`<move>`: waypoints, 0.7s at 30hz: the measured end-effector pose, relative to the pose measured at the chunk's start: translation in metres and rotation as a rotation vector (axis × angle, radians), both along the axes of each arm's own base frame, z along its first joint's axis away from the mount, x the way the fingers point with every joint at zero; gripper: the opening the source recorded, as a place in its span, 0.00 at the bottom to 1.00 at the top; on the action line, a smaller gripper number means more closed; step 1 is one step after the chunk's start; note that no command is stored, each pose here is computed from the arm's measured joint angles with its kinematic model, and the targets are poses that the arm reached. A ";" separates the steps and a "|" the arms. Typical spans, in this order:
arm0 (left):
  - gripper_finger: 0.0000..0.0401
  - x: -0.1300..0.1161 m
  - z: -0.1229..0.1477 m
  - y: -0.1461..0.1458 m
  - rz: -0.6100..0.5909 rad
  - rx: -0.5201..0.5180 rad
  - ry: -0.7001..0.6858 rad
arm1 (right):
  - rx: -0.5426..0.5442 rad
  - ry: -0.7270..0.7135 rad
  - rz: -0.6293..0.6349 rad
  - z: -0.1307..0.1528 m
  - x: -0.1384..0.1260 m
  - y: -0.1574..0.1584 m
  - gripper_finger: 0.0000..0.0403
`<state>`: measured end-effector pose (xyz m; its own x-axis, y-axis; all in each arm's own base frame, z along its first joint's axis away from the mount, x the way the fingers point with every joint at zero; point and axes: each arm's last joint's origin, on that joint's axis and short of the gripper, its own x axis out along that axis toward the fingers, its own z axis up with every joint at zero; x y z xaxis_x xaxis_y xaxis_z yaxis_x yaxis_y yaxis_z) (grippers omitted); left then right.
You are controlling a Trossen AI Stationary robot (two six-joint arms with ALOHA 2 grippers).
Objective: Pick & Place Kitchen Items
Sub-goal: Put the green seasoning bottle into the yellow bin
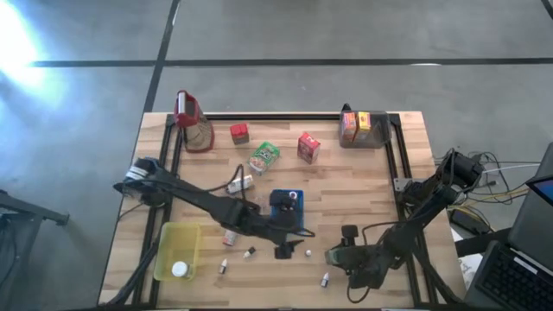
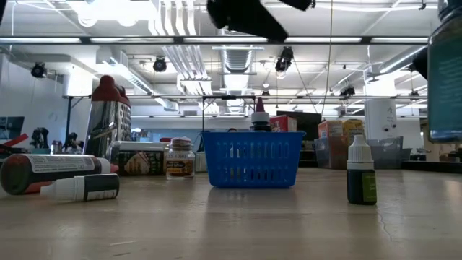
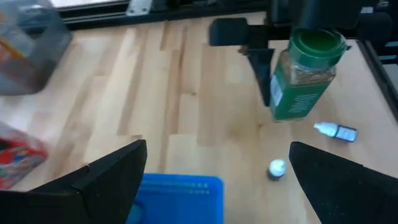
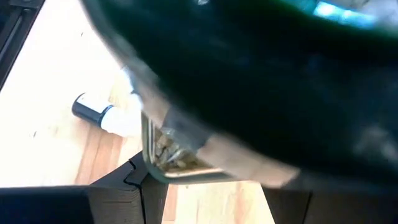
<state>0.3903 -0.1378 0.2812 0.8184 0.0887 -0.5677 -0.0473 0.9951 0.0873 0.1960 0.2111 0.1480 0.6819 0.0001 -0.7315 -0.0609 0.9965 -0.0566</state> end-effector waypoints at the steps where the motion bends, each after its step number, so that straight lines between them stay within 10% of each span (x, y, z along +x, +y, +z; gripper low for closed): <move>1: 0.99 0.005 -0.001 -0.002 -0.012 -0.009 0.003 | -0.001 -0.005 0.002 0.001 0.000 0.000 0.49; 21: 0.99 0.061 -0.015 -0.033 -0.064 -0.037 -0.026 | -0.030 -0.014 0.020 0.005 0.005 -0.006 0.49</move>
